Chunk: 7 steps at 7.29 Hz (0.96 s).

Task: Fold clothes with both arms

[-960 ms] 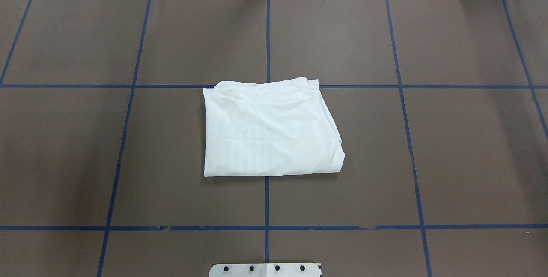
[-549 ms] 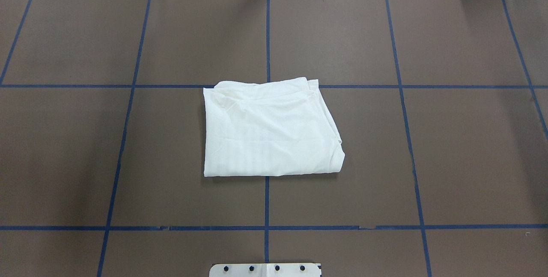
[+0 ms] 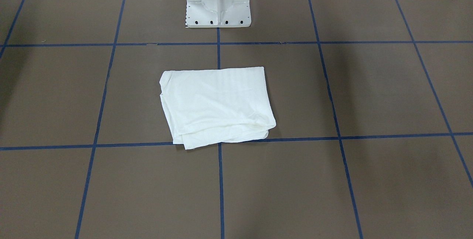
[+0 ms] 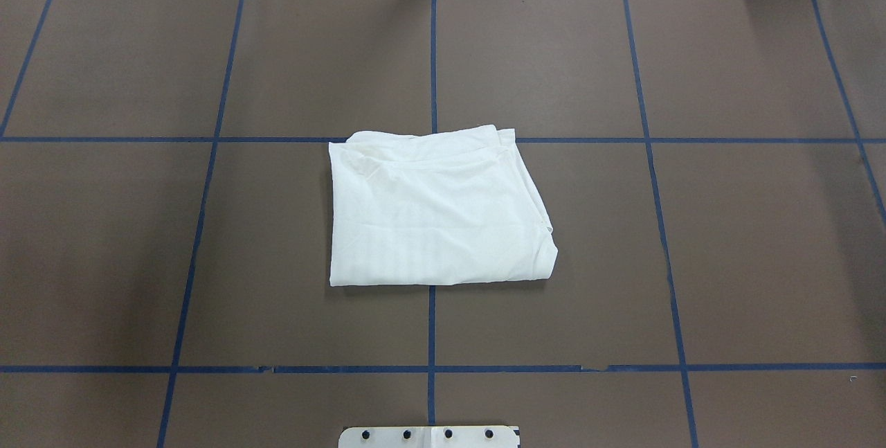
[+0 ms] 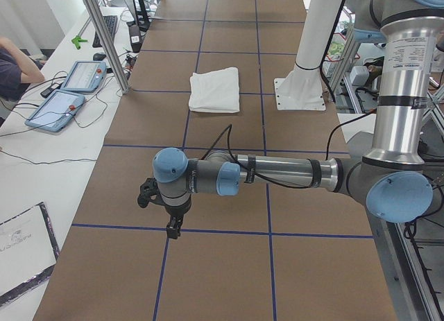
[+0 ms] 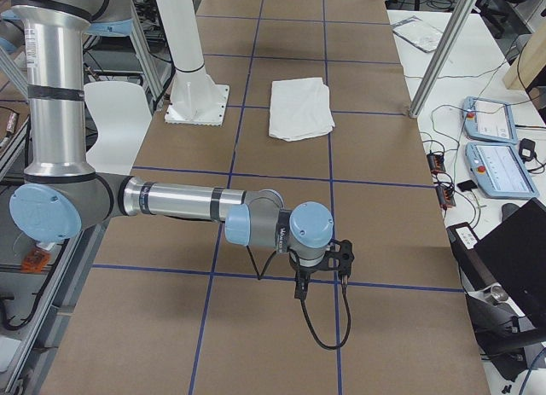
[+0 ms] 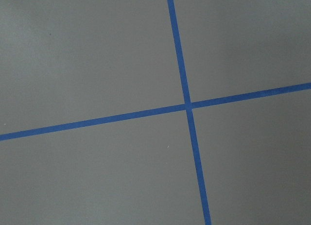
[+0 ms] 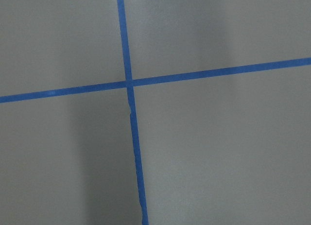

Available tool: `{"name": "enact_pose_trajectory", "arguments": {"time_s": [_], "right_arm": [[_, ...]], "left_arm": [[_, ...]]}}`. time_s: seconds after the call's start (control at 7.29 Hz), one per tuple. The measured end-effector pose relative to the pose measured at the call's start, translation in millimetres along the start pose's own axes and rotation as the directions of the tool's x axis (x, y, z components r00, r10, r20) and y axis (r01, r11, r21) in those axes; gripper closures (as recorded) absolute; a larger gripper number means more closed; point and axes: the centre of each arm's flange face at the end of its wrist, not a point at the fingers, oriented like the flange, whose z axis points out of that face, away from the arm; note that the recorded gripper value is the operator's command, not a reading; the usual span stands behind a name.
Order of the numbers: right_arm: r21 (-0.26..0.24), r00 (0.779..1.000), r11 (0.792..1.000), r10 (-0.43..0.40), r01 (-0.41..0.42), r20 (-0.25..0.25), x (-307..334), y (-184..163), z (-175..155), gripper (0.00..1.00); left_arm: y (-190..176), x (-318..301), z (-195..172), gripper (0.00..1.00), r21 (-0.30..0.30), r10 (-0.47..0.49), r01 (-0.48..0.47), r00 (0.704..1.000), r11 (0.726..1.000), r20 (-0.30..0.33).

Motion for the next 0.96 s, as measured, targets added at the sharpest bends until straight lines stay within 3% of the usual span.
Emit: {"name": "enact_pose_trajectory", "arguments": {"time_s": [0.27,0.96], "right_arm": [[0.025,1.000,1.000,0.009,-0.008,-0.024,-16.4,21.9,-13.5,0.00],[-0.001,0.999,1.000,0.021,-0.021,-0.026,-36.3,25.5,0.3,0.00]], "left_arm": [[-4.4,6.3,-6.9,0.00,0.014,0.012,-0.012,1.000,1.000,0.002],[-6.8,10.5,-8.9,0.00,0.019,0.021,-0.021,1.000,1.000,0.003]]}}
